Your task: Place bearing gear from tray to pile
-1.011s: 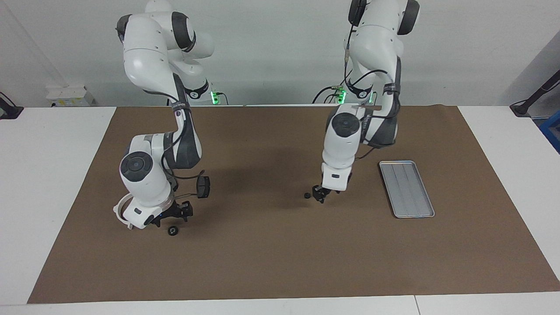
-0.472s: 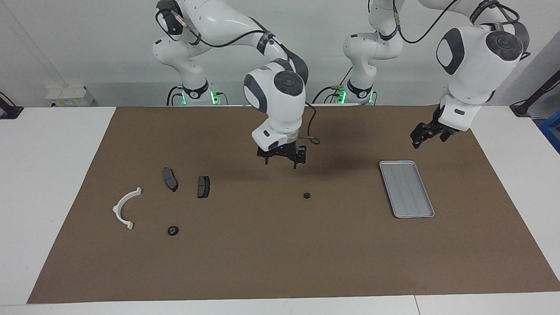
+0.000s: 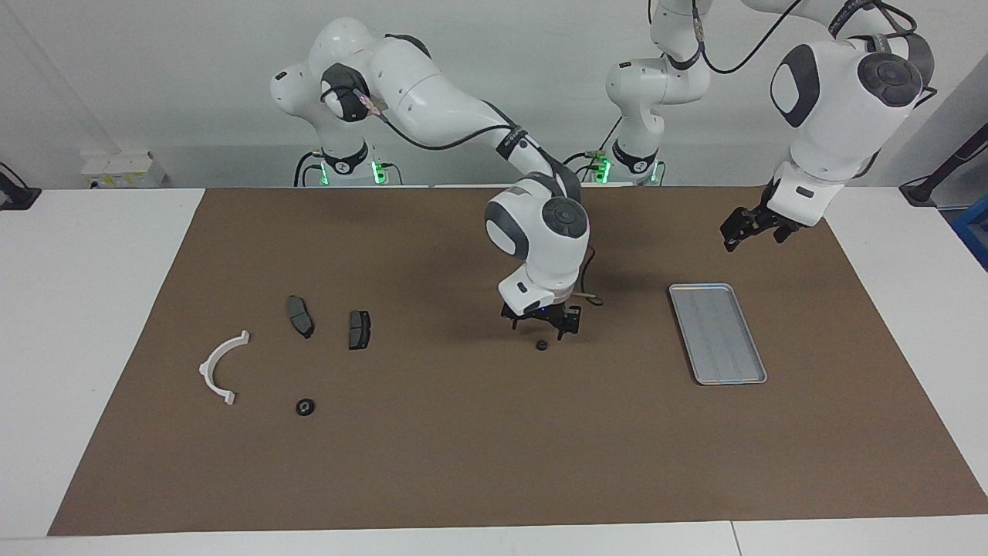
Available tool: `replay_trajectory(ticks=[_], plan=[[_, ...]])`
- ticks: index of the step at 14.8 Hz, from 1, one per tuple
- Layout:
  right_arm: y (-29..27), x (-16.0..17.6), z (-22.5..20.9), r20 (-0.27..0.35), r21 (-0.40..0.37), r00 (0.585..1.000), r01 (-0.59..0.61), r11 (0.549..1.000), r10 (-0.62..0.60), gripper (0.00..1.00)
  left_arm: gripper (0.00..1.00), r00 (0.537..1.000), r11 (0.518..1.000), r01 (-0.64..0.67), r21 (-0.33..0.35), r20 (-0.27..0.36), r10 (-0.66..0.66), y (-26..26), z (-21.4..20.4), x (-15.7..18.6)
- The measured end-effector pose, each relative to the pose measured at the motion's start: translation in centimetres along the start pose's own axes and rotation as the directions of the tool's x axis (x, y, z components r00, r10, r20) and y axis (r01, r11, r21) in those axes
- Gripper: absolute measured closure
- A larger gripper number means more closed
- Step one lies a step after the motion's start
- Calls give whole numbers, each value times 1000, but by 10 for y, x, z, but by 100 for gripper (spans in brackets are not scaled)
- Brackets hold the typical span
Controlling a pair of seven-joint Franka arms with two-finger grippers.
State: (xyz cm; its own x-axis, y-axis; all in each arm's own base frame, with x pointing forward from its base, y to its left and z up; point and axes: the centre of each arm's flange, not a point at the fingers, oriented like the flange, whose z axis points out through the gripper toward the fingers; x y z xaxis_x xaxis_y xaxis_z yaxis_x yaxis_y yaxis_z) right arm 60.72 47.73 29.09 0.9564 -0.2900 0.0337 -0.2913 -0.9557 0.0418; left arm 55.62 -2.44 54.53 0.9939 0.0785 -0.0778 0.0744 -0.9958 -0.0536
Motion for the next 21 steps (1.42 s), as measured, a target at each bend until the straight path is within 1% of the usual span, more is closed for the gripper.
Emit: replay_trajectory(ticks=[3, 7, 8, 9, 10, 12, 13, 15, 16, 18, 21], plan=[[-7, -2, 9, -9, -8, 1000, 6, 1000, -6, 0, 0, 1000, 1000, -10, 0, 10, 10, 0, 3, -12], [-9, 0, 3, -21, 1, 1000, 6, 1000, -6, 0, 0, 1000, 1000, -15, -4, 11, 15, 0, 4, -19], [-9, 0, 2, -22, 2, 1000, 5, 1000, -5, 8, 0, 1000, 1000, -14, -9, 8, 14, 0, 3, -18], [-9, 0, 2, -22, 3, 1000, 5, 1000, -5, 9, 0, 1000, 1000, -13, -18, 4, 13, 0, 3, -18], [-9, 0, 1, -22, 3, 1000, 4, 1000, -4, 12, 0, 1000, 1000, -12, -27, 0, 12, 0, 2, -17], [-10, 0, 1, -22, 4, 1000, 3, 1000, -3, 34, 0, 1000, 999, -13, -34, -3, 13, 1, 2, -17], [-10, -1, 1, -22, 4, 1000, 3, 1000, -3, 48, 0, 1000, 999, -13, -35, -4, 13, 1, 2, -17], [-11, -2, 0, -23, 6, 1000, 3, 1000, -3, 69, 0, 1000, 999, -14, -35, -6, 13, 1, 2, -17], [-11, -2, 0, -23, 6, 1000, 3, 1000, -3, 69, 0, 1000, 999, -14, -35, -6, 14, 1, 2, -17], [-11, -2, 0, -22, 6, 1000, 2, 1000, -2, 76, 0, 1000, 999, -15, -36, -7, 14, 1, 1, -17], [-4, 6, -1, -17, -7, 1000, -10, 1000, 10, 76, 0, 1000, 999, -21, -35, -8, 21, 5, 1, -17]])
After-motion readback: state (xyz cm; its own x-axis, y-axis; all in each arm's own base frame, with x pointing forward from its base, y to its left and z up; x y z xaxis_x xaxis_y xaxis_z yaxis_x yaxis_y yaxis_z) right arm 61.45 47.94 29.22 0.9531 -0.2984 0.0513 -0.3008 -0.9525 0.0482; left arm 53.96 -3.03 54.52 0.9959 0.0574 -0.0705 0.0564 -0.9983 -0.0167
